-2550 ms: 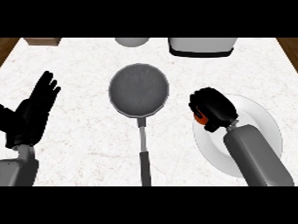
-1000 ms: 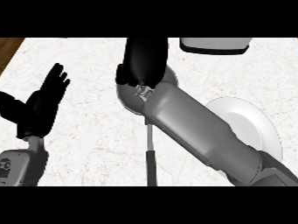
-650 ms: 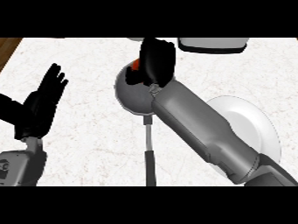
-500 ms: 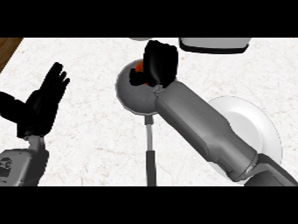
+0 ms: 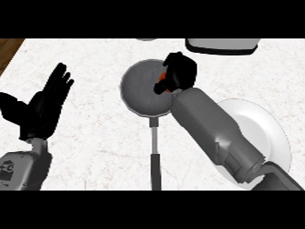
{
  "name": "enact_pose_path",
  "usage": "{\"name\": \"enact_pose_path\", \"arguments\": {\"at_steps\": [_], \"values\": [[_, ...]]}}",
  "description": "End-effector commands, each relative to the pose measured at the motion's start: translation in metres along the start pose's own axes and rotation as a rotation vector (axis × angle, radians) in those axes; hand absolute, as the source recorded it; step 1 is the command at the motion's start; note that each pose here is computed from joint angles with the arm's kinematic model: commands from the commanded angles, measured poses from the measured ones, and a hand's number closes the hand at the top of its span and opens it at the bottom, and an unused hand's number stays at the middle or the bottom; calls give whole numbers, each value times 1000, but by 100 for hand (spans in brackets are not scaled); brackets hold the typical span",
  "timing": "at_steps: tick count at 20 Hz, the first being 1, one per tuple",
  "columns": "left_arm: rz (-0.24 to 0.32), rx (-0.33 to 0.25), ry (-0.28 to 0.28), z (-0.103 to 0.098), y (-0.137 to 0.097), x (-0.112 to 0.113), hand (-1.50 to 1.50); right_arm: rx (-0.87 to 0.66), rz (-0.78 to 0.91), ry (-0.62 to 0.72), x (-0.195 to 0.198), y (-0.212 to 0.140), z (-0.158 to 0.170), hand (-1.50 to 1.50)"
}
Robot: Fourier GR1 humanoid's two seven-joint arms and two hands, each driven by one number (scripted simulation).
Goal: Pick the tomato from the plate and place it in the pan
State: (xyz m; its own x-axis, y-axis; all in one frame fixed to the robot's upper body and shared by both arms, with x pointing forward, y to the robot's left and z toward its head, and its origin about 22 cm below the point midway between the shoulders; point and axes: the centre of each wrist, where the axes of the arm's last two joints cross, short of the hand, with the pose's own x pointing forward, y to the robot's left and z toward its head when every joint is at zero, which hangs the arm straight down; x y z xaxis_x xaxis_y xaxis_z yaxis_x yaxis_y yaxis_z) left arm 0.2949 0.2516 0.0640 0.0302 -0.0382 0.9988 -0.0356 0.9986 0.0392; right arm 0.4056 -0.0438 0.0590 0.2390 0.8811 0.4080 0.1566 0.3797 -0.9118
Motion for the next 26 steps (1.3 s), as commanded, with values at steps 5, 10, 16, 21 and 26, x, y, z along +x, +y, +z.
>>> {"name": "enact_pose_path", "arguments": {"at_steps": [5, 10, 16, 21, 26], "values": [[6, 1, -7, -1, 5, -4, 0, -3, -168, -13, -39, 25, 3, -150], [23, 31, 23, 13, 17, -23, 0, -95, -449, -45, -29, 6, 3, -150], [-1, 93, 34, 12, 34, -23, 0, -116, -693, -17, -74, -4, 19, -150], [-3, 84, 35, 19, 23, -11, 0, -47, -871, -127, -106, -30, 48, -150], [-6, 94, 45, 23, 29, 0, 0, 10, -879, -180, -159, -48, 91, -150]]}}
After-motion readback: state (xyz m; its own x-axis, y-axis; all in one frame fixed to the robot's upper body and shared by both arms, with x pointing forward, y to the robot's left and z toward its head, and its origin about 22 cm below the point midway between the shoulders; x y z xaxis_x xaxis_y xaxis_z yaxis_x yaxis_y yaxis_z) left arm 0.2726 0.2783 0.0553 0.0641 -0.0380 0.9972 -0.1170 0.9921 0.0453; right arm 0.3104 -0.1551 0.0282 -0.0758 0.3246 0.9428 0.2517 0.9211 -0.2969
